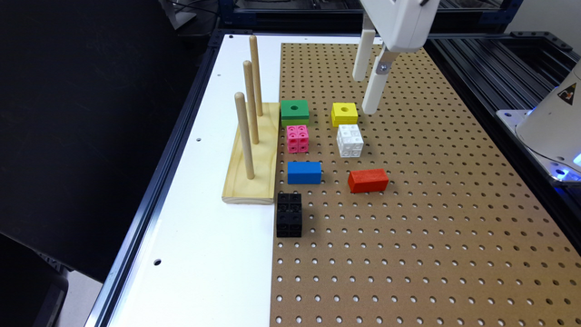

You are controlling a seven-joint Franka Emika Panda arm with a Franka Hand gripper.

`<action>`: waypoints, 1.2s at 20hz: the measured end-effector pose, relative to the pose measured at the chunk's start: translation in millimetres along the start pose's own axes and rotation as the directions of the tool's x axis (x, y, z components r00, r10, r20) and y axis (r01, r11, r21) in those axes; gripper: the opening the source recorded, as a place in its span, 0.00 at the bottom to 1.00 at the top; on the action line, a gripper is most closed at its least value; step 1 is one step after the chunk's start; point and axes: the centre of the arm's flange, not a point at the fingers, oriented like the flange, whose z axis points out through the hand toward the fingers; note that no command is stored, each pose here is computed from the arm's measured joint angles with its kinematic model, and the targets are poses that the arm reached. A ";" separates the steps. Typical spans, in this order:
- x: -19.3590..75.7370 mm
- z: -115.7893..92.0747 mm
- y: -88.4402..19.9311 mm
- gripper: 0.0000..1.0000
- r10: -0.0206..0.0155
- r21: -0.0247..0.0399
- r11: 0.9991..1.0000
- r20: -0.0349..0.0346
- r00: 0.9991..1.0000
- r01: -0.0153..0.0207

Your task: Pick up narrow blue stick.

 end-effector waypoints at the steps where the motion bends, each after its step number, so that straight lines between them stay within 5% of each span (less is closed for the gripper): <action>1: 0.8 0.0 -3.1 1.00 0.000 0.001 1.000 0.000 1.000 0.000; 15: 27.2 12.1 -58.1 1.00 -0.002 0.019 1.000 0.013 1.000 0.002; 24: 12.1 12.0 -75.6 1.00 0.000 0.025 1.000 0.017 1.000 0.000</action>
